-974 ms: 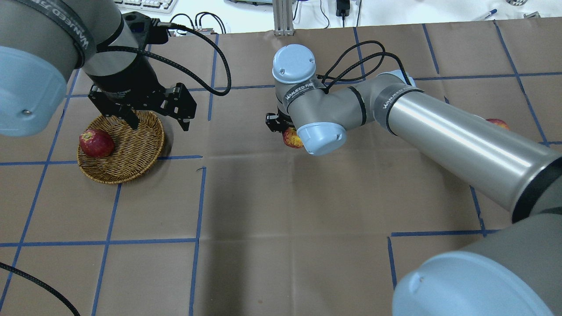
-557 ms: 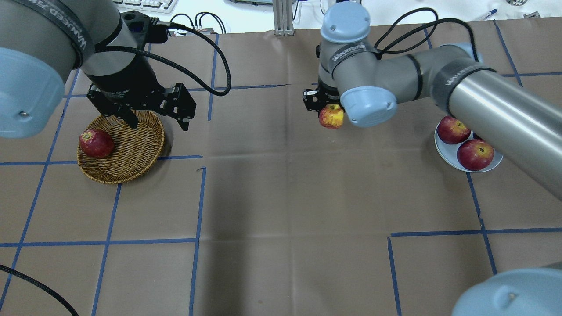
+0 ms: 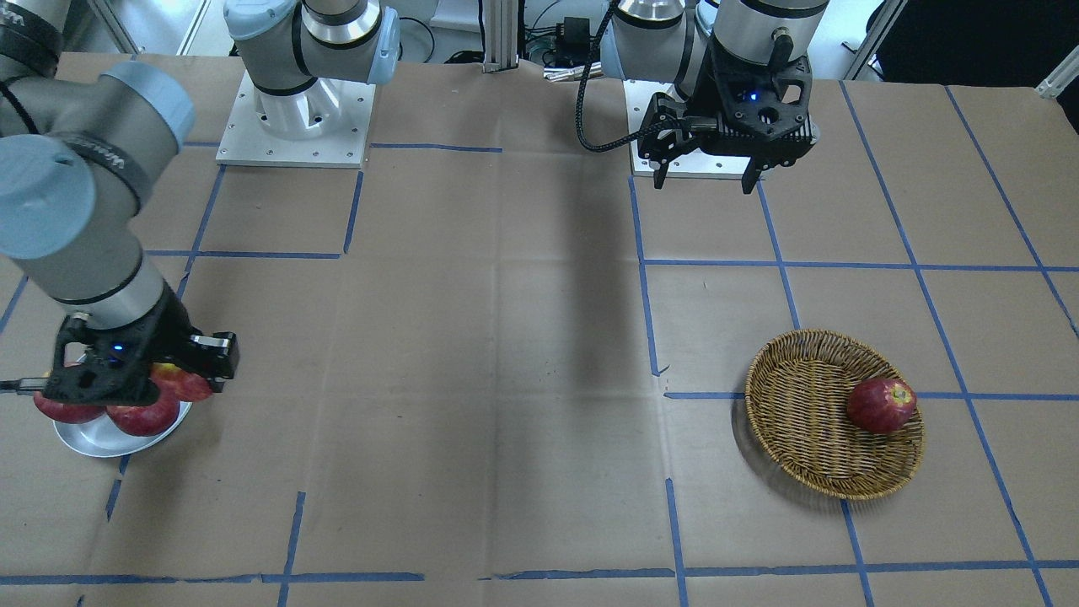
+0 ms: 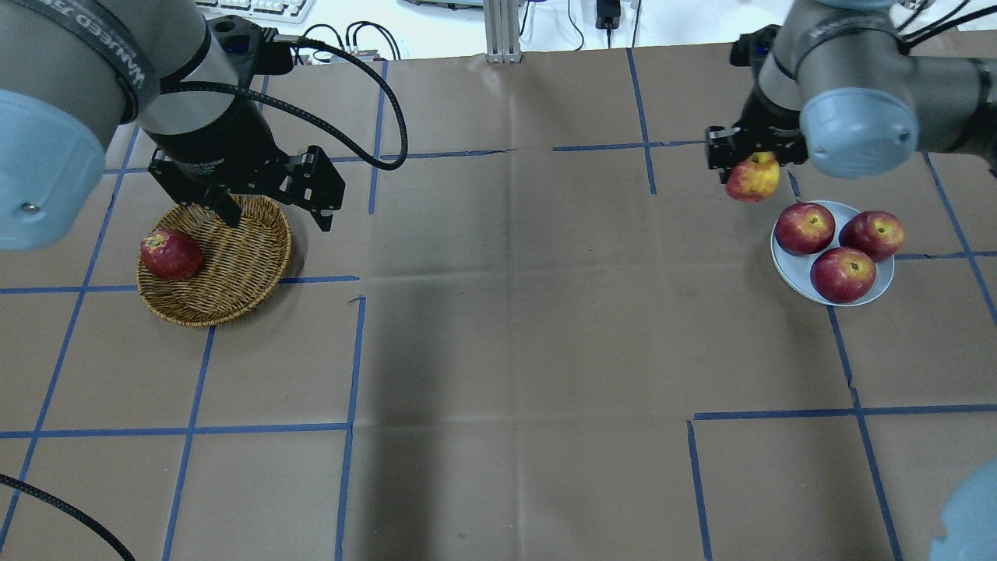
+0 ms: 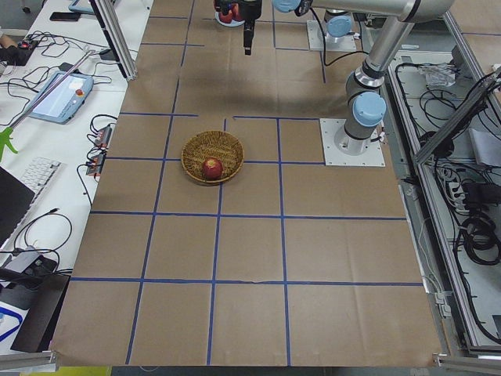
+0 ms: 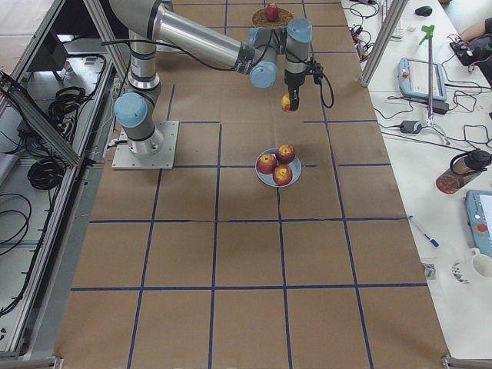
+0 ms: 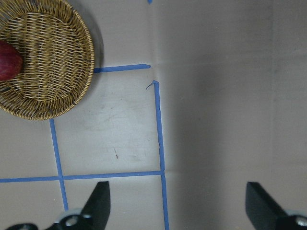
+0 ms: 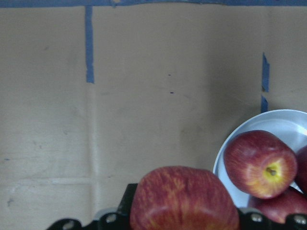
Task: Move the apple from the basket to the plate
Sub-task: 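Lift the apple with the right gripper and carry it over the white plate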
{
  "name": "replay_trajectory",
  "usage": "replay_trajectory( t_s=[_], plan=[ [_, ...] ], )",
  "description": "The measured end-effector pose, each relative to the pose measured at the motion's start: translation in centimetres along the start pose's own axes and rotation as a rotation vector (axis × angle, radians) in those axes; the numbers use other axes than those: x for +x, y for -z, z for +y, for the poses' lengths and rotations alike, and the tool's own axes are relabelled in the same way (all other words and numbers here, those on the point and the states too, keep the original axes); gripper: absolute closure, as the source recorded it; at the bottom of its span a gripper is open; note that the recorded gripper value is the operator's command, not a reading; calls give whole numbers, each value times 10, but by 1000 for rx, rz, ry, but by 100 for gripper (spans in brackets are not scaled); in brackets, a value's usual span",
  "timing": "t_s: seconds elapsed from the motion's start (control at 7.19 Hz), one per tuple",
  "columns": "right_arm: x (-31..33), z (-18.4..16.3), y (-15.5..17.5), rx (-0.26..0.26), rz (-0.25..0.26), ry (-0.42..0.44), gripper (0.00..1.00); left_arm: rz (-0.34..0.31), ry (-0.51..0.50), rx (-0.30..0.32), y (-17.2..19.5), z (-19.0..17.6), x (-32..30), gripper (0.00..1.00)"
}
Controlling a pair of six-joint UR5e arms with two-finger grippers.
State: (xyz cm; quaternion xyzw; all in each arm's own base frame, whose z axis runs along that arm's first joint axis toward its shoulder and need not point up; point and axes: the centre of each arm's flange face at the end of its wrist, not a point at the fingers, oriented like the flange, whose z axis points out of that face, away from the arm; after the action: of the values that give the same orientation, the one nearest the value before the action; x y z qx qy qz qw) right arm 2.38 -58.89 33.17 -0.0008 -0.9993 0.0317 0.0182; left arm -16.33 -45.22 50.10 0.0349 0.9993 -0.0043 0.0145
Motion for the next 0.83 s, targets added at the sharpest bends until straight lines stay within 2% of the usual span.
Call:
replay_trajectory(
  t_s=[0.42, 0.83],
  plan=[
    [95, 14, -16, 3, -30, 61, 55, 0, 2, 7, 3, 1, 0, 1],
    [138, 8, -54, 21, -38, 124, 54, 6, 1, 13, 2, 0, 1, 1]
  ],
)
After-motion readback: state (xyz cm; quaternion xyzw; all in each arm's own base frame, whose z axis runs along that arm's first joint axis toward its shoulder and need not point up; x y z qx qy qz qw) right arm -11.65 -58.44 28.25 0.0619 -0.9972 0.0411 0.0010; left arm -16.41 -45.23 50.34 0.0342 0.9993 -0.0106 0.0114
